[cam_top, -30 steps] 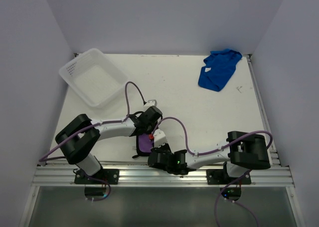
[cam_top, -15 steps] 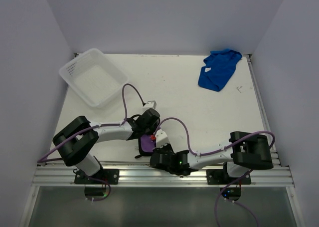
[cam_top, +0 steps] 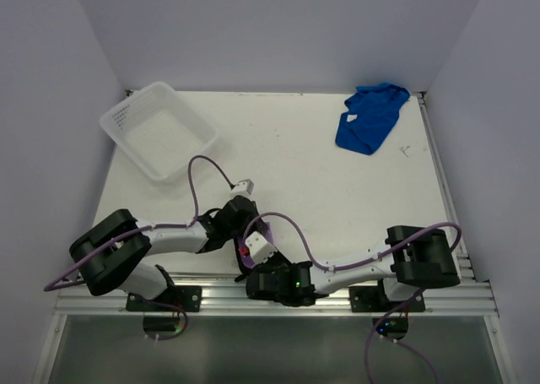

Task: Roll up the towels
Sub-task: Roll the towel

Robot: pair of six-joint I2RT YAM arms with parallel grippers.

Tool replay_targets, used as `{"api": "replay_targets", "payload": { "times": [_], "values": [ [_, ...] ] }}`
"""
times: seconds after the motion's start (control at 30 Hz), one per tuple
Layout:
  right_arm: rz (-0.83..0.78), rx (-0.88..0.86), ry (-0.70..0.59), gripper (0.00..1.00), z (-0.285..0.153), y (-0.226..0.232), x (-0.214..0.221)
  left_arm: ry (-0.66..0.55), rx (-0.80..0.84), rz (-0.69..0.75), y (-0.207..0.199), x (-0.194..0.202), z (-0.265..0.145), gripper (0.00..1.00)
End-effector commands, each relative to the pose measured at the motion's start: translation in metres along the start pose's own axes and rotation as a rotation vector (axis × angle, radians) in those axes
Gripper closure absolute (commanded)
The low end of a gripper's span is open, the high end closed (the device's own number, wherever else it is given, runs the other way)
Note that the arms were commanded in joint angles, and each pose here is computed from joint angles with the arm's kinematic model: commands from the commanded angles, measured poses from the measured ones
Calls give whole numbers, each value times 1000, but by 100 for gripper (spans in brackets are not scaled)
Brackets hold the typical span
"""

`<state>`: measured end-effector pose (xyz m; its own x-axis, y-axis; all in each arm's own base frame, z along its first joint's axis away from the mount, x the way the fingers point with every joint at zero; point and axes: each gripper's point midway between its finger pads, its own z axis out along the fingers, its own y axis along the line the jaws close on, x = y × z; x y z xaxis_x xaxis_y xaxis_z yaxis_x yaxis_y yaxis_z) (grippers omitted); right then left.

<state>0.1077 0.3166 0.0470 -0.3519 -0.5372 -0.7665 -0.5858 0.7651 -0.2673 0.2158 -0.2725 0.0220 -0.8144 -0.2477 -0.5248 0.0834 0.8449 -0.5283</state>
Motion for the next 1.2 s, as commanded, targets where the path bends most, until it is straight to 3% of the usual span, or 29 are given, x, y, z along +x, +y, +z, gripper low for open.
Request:
{"api": "replay_targets", "payload": {
  "times": [0.0, 0.2, 0.4, 0.67, 0.7, 0.73, 0.77, 0.83, 0.97, 1.17],
  "values": [
    [-181, -8, -7, 100, -19, 22, -7, -77, -101, -7, 33, -16, -1, 100],
    [-462, 112, 12, 100, -22, 31, -1, -159, -10, -73, 33, -35, -18, 100],
    [-603, 145, 25, 100, -20, 40, 3, -210, 18, -77, 41, -54, -32, 100],
    [-794, 191, 43, 100, -23, 47, 9, -206, 47, -73, 38, -52, -39, 100],
    [-807, 195, 47, 100, -24, 46, 11, -194, 49, -65, 37, -51, -40, 98],
    [-824, 205, 57, 100, -23, 43, 13, -187, 49, -64, 35, -52, -41, 90],
    [-837, 209, 61, 100, -23, 43, 15, -192, 59, -59, 27, -59, -42, 66],
    [-856, 217, 68, 100, -23, 42, 15, -153, 47, -27, 24, -57, -43, 51],
    [-880, 224, 64, 100, -22, 45, 14, -118, 34, 6, 13, -66, -48, 44],
    [-880, 222, 59, 100, -19, 50, 14, -56, 37, 48, 2, -66, -57, 42]
  ]
}}
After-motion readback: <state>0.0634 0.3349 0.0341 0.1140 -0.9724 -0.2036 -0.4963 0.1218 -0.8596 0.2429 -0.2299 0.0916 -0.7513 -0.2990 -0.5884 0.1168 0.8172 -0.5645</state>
